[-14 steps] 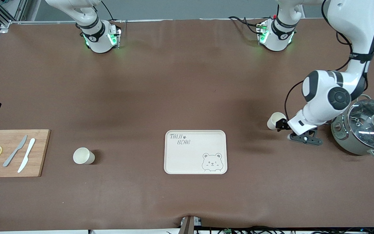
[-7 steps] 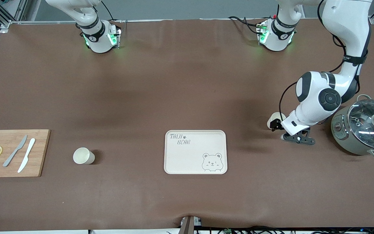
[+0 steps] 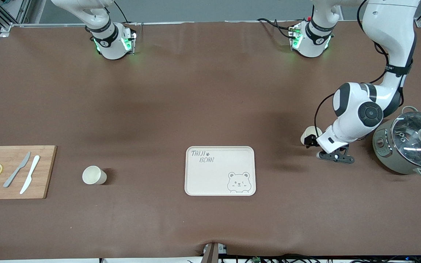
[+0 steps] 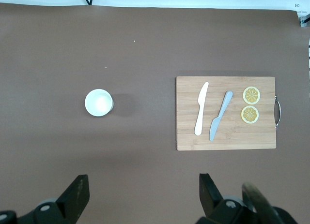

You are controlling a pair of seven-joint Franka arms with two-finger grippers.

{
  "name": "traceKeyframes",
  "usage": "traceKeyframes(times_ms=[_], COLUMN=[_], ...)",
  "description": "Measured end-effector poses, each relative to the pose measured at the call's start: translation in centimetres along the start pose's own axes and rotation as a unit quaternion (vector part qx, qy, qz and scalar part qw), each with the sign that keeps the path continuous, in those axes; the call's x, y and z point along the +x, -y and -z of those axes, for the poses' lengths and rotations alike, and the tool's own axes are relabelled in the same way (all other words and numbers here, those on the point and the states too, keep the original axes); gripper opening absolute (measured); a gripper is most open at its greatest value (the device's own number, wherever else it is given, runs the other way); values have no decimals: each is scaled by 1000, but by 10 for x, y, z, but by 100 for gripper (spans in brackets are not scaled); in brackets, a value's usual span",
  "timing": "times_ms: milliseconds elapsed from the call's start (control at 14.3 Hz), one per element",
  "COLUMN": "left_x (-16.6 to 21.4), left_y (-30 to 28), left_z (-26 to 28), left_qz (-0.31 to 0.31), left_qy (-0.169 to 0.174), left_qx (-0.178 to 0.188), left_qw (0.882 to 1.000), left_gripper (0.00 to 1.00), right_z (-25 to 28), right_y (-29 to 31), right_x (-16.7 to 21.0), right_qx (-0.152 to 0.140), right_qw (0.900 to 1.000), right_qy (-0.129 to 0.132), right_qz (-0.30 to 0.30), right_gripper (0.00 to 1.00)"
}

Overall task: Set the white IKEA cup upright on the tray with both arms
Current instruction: 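Grasp the white cup with the left gripper while the right gripper reaches the other cup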

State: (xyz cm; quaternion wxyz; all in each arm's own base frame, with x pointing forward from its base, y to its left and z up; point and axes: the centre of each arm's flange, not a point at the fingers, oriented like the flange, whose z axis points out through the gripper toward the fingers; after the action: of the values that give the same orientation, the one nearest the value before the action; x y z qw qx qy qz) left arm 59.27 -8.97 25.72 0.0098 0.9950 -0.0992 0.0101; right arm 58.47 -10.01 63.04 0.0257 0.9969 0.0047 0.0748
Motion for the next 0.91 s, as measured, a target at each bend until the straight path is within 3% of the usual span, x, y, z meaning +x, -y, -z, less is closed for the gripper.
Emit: traceKeyframes(times_ms=[488,907], left_x=[0,1], left_y=[15,16], left_z=[-16,-4], left_qz=[10,11], left_qy=[-2,-9], left_qx=[0,1], left_qw=[1000,1000], left_gripper=[100,100], right_z=[-3,-36], right_y=[6,43], right_x=[2,19], right_qx=[2,33], right_qw=[1000,999], right_qy=[2,13], right_qz=[5,20], right_gripper=[100,100])
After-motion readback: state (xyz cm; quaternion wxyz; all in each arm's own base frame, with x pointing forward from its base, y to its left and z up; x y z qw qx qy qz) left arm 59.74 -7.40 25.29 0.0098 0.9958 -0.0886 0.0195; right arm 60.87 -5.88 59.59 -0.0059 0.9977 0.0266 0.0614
